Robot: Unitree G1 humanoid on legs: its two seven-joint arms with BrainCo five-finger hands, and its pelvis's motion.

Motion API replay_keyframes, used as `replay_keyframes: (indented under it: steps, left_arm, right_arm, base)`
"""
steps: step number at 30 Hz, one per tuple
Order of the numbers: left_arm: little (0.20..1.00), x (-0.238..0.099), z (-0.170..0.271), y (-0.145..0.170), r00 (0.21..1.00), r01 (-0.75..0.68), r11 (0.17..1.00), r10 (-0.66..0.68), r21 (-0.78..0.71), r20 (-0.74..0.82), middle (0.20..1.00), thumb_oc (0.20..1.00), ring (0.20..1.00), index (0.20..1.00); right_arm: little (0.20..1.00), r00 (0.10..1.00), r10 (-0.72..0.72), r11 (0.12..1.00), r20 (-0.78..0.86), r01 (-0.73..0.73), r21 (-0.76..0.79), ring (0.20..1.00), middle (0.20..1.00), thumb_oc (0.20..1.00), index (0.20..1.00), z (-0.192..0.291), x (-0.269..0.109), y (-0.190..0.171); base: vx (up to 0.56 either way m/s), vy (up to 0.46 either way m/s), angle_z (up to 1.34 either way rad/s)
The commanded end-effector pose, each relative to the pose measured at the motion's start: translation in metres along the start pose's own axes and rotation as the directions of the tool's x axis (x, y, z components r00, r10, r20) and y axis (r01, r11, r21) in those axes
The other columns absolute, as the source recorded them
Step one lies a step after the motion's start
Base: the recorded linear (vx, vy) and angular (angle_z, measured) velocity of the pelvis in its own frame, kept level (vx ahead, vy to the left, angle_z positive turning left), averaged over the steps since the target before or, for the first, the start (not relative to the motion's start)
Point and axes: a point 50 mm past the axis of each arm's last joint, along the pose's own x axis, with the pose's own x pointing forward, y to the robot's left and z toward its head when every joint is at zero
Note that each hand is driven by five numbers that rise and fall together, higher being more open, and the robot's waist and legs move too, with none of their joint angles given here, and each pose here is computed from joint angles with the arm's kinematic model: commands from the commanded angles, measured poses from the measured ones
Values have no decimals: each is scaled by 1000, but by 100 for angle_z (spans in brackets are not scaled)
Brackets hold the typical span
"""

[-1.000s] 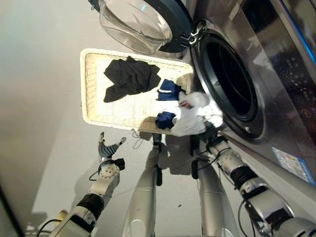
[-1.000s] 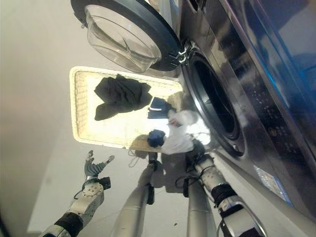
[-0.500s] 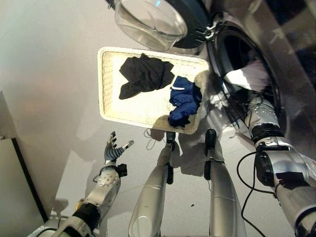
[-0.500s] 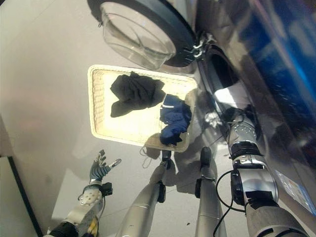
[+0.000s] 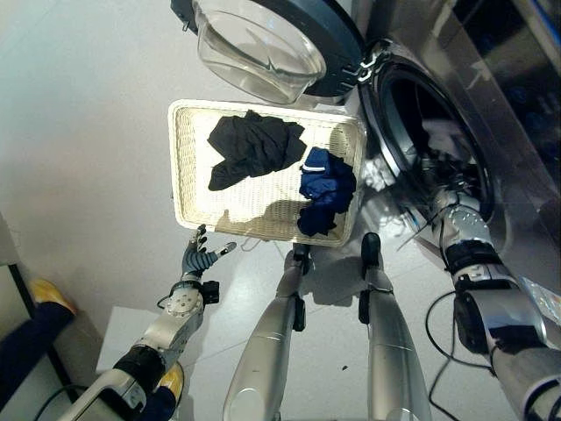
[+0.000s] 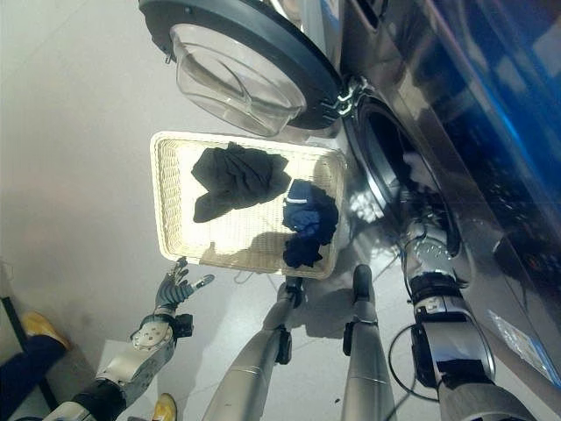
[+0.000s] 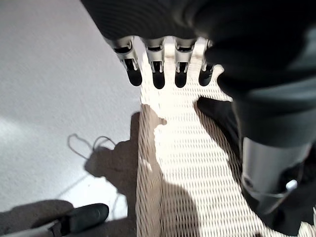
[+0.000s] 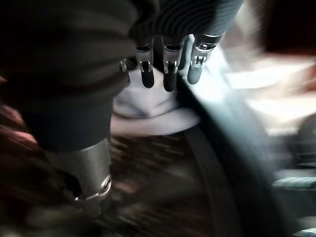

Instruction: Put the clothes into the washing machine.

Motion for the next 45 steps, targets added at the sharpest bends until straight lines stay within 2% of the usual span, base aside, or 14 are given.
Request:
replay_keyframes:
  steps: [1,7,12,14,17,20,22,23,24,26,29,32,39,45]
  left_arm:
    - [1000,-1,-2,-12,998,-59,997,61,-55,30,1000,1000,1000,1000]
    - [1000,-2,10,-23,981,-136,983,150,-120,122,1000,1000,1000,1000]
    - [1000,-3,27,-24,940,-229,964,255,-135,225,1000,1000,1000,1000]
    - [1000,-3,33,-22,916,-276,956,292,-97,273,1000,1000,1000,1000]
    - [1000,2,52,-11,839,-415,910,389,-15,380,1000,1000,1000,1000]
    - [1000,11,71,1,782,-501,865,445,15,437,1000,1000,1000,1000]
    - [1000,18,83,9,747,-547,837,473,27,467,1000,1000,1000,1000]
    - [1000,21,88,12,737,-560,828,482,28,473,1000,1000,1000,1000]
    - [1000,27,98,19,718,-591,806,501,42,484,1000,1000,1000,1000]
    - [1000,34,109,27,699,-623,779,520,63,491,1000,1000,1000,1000]
    - [1000,44,124,41,677,-674,733,561,94,477,1000,1000,1000,1000]
    - [1000,54,140,54,668,-704,699,592,126,450,1000,1000,1000,1000]
    - [1000,73,175,76,717,-691,678,601,250,353,1000,1000,1000,1000]
    - [1000,79,194,105,706,-708,651,663,274,249,1000,1000,1000,1000]
  right_arm:
    - [1000,996,55,977,-70,-68,-202,1000,1000,1000,1000,10,-19,-34]
    - [1000,987,135,971,-87,-149,-187,1000,1000,1000,1000,-18,-12,-18]
    - [1000,993,115,978,-43,-120,-169,1000,1000,1000,1000,-26,-10,-10]
    - [1000,994,102,975,-35,-107,-195,1000,1000,1000,1000,-27,-11,-12]
    - [1000,999,45,931,-16,-48,-362,1000,1000,1000,1000,-27,-13,-18]
    - [1000,1000,10,770,-2,-9,-639,1000,1000,1000,1000,-29,-17,-24]
    - [1000,1000,-5,595,-9,-4,-804,1000,1000,1000,1000,-33,-20,-29]
    - [1000,1000,-4,545,-9,-6,-839,1000,1000,1000,1000,-34,-21,-30]
    - [1000,999,1,357,-40,-38,-933,1000,1000,1000,1000,-37,-25,-33]
    - [1000,996,2,143,-84,-84,-986,1000,1000,1000,1000,-42,-30,-38]
    - [1000,986,2,-73,-166,-166,-983,1000,1000,1000,1000,-50,-37,-42]
    - [1000,975,-30,-119,-219,-221,-968,1000,1000,1000,1000,-58,-46,-51]
    - [1000,956,-42,-81,-290,-292,-953,1000,1000,1000,1000,-70,-62,-63]
    - [1000,941,-11,-60,-338,-338,-939,1000,1000,1000,1000,-77,-74,-63]
  base:
    - [-45,-5,-6]
    - [-30,32,-15]
    - [-16,41,3]
    - [-16,30,11]
    - [-15,38,11]
    - [-21,50,10]
    - [-13,52,4]
    - [-9,73,1]
    - [-12,78,0]
    - [-2,90,1]
    - [-6,89,1]
    - [5,95,-10]
    - [-6,95,-13]
    - [22,112,-6]
